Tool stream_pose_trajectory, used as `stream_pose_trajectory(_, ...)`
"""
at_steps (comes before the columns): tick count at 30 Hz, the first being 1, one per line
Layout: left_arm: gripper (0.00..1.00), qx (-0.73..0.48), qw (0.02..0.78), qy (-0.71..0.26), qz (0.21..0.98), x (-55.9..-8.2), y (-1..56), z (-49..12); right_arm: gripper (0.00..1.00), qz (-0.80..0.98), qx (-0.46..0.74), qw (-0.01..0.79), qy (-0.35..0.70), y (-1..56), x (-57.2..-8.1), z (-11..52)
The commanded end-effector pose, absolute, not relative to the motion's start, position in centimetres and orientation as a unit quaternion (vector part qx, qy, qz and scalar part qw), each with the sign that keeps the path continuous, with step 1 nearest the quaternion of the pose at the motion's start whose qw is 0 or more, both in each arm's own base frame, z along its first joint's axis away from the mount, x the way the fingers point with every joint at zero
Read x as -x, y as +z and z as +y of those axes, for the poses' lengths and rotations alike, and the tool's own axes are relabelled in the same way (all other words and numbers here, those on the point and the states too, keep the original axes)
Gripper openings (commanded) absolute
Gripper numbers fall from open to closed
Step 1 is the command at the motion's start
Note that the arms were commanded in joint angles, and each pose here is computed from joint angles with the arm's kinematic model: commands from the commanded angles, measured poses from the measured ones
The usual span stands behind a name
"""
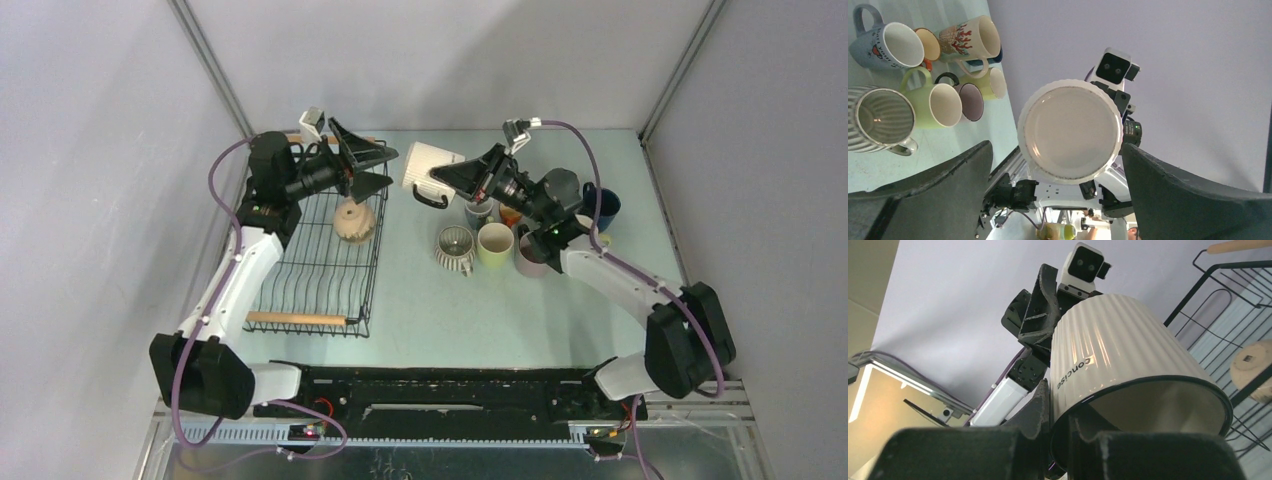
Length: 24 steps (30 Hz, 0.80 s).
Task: Unload the cups from the dish rack
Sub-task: Place the cup at the center of the board.
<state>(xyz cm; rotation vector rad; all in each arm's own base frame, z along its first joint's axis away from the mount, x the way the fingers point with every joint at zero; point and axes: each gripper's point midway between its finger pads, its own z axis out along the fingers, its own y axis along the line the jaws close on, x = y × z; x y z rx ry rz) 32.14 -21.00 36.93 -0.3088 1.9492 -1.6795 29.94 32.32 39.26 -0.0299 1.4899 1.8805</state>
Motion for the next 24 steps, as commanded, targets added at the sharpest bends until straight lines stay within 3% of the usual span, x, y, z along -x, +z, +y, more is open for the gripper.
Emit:
stream_pose_trajectory(1,1.00,0.072,0.290,-0.619,0.726,-30.4,37.1,-21.0,0.00,0.541,0.044,0.427,0.723,43.7,-27.7,29.8)
stream_pose_trajectory(14,1.00,0.016,0.337,-0.512,0.790,-28.9,33.7,-20.3,0.00,0.681,0.026,0.435,0.588,38.7,-25.8,26.6)
stream_pose_trajectory(24,1.00,-0.014,0.379,-0.383,0.842,-28.0,30.5,-18.8,0.00,0.841,0.008,0.351,0.412,29.3,-23.0,23.5)
